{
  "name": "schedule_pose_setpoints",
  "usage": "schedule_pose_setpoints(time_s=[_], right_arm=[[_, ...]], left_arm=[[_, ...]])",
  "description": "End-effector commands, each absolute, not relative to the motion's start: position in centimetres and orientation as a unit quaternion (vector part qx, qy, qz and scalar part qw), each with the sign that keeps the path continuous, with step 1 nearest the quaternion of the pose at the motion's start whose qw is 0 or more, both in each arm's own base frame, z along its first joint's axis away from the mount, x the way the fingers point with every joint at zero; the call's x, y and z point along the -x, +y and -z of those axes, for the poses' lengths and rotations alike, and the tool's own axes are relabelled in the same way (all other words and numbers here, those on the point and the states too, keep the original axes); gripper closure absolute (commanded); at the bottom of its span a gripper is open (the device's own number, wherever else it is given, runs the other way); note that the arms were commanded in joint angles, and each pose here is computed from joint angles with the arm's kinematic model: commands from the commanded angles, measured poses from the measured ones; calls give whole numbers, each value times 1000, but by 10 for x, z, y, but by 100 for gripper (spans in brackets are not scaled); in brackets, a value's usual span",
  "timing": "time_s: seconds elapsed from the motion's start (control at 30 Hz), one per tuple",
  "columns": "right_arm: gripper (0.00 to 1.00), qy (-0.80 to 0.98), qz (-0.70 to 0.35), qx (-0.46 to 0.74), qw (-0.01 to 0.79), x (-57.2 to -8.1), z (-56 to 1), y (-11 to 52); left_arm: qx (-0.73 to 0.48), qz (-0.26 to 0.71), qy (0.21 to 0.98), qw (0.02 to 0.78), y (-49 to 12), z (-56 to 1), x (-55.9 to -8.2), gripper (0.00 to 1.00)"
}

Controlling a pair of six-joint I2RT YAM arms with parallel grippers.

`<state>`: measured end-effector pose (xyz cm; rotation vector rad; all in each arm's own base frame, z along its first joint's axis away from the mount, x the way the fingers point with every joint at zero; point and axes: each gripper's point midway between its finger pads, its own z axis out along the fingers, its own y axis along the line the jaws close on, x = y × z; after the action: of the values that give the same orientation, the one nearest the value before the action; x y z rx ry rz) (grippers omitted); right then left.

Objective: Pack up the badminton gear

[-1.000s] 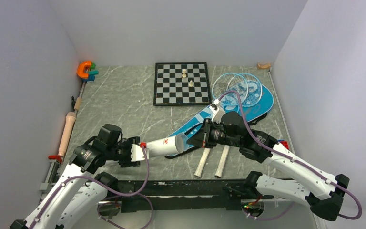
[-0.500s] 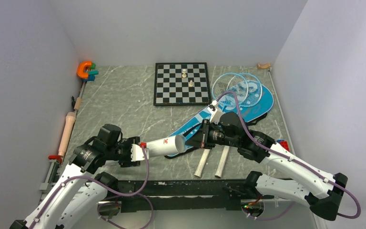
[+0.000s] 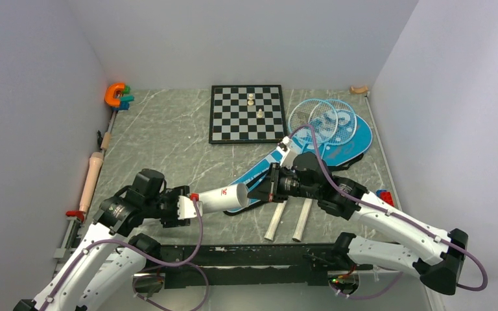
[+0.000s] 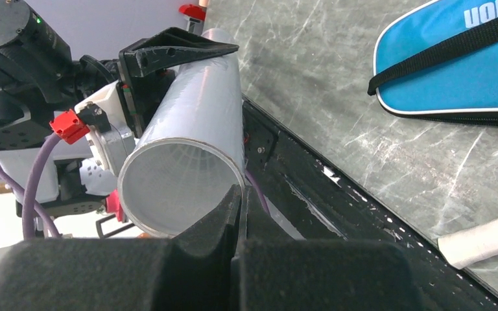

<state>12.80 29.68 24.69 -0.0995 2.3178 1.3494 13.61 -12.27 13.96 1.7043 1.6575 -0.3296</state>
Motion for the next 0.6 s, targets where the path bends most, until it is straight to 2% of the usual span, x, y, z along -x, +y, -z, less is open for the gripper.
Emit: schedule_pose_setpoints(time_s=[0.0,0.27,0.43,0.57], right_arm=[[100,817,-524,58,232,-123,-269,314],[79,823,-513,65,236,-121,-264,318],[55,828,-501,68,245,-122,-262,315],[51,832,-492,68,247,-123,-259,314]], left_arm=[[-663,128,616,405,-134,-162,-145,51],[-661,127,617,407,-134,-164,-146,51],[-661,128,617,407,-135,-164,-146,51],[-659,129,617,410,-135,-166,-147,51]])
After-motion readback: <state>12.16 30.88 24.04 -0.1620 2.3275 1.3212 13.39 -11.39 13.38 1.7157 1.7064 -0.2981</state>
